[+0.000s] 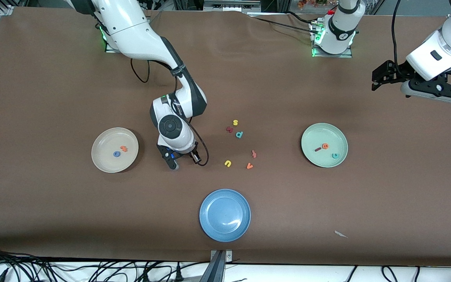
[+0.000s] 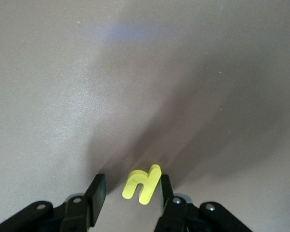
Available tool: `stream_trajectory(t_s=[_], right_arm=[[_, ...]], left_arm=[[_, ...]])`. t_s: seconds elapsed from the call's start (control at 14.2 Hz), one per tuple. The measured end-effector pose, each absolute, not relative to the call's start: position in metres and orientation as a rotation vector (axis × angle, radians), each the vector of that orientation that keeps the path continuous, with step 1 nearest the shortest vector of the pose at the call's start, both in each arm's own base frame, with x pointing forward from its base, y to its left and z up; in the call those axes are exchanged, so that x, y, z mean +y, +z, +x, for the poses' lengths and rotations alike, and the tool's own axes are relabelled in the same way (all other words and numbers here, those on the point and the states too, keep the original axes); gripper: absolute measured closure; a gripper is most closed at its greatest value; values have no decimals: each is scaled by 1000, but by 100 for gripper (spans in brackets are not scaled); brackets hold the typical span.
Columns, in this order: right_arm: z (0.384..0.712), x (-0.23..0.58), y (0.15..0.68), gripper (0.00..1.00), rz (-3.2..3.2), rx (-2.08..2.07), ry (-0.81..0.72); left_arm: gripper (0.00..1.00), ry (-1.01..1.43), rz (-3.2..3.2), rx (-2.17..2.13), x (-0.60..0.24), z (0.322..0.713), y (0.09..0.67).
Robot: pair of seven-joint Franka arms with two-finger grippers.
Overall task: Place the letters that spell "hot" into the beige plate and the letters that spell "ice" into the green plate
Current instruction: 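Carry the yellow n to the beige plate with the right gripper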
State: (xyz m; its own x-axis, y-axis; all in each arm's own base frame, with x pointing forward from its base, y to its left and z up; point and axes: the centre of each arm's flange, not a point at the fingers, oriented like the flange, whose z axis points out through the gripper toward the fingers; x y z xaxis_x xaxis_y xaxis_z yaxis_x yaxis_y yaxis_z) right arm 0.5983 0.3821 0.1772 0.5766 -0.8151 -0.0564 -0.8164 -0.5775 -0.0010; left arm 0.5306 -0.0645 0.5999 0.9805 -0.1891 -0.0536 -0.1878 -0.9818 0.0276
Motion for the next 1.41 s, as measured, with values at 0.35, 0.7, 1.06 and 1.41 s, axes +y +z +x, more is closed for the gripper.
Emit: stream_trajectory(t_s=[0.35,0.7,1.06,1.41], right_arm=[[599,381,178,53,-2775,1412,74],[600,380,178,60,-2786,1388,72],[601,379,179,72,-2786,1387,70],[601,379,179,74,-2790,1378,70]], left_arm=[[0,-87,3104,-295,-64,531,600],[0,-92,3104,-295,-64,531,598],[0,-92,3104,-297,-65,532,598],[0,-93,3104,-294,-64,532,598]])
